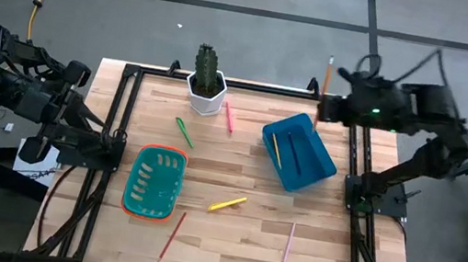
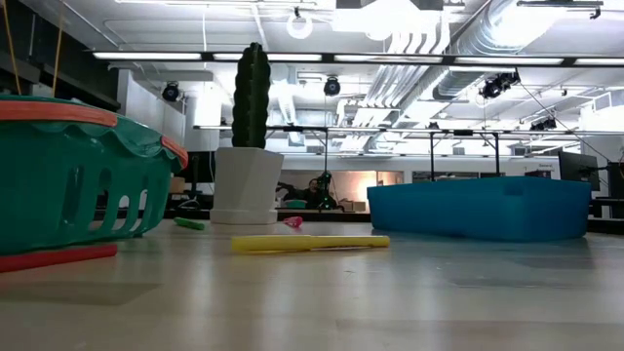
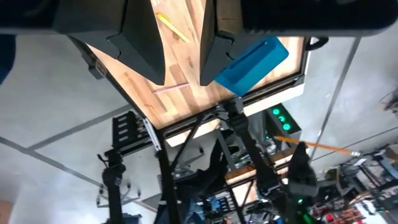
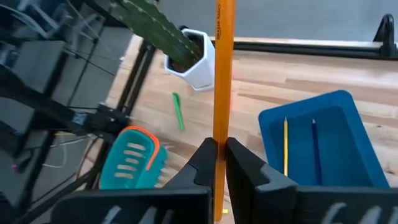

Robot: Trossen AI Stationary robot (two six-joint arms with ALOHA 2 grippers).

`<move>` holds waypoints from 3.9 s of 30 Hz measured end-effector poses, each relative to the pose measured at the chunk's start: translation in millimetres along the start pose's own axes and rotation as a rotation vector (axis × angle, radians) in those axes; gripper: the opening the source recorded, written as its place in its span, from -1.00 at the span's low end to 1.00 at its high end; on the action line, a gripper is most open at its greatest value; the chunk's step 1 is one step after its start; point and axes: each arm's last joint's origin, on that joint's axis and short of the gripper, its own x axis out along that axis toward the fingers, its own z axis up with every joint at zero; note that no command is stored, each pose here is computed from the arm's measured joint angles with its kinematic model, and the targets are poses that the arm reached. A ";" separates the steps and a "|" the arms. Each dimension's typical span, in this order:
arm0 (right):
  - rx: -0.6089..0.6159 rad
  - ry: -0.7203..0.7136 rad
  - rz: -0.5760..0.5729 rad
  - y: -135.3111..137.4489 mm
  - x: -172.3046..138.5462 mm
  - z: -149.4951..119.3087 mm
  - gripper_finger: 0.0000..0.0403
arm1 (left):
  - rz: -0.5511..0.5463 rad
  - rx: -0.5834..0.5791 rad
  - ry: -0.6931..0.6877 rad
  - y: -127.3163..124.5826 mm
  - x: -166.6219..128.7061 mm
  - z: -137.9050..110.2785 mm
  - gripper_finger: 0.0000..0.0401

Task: Sort pens & pencils
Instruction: Put the orange pencil into the blue bin, then put the yellow pen into the green basket

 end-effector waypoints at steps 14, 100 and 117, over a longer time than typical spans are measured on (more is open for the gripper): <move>-0.022 -0.008 0.017 -37.1 -23.2 -0.3 -0.98 | 0.082 -0.082 -0.015 2.2 0.0 0.4 -0.56; -0.082 0.256 0.243 -82.0 212.1 -77.0 -0.60 | 0.265 -0.168 -0.071 15.6 -7.2 -1.8 -0.56; -0.210 0.326 0.329 -47.7 185.3 -133.8 -0.60 | 0.280 -0.213 -0.130 58.3 -39.5 -21.3 -0.56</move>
